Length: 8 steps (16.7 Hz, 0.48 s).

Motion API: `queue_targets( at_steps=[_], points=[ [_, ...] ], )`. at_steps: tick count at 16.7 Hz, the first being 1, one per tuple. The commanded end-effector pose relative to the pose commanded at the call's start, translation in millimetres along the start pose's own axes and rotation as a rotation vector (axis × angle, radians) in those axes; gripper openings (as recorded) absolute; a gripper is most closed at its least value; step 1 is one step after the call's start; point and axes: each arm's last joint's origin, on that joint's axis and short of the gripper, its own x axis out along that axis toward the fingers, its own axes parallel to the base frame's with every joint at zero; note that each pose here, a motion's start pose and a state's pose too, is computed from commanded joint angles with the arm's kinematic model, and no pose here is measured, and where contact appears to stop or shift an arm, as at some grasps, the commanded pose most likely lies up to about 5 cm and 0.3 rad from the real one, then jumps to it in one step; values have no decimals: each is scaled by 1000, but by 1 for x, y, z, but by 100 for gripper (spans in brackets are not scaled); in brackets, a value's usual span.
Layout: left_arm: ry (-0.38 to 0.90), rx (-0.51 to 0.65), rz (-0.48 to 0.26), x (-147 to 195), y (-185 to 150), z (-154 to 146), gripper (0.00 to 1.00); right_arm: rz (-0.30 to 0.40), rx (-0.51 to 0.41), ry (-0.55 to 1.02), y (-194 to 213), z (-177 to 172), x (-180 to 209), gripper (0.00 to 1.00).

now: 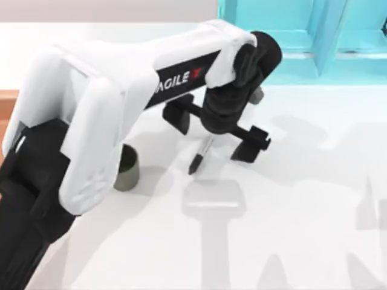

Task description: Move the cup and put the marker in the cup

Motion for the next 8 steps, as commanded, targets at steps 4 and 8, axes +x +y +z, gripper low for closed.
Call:
queue_targets(
  at_steps=[4, 8],
  points=[
    [0, 0, 0, 1, 0, 0, 100, 0, 0, 0, 0, 0, 0, 100],
    [0, 0, 0, 1, 0, 0, 70, 0, 0, 0, 0, 0, 0, 100]
  ],
)
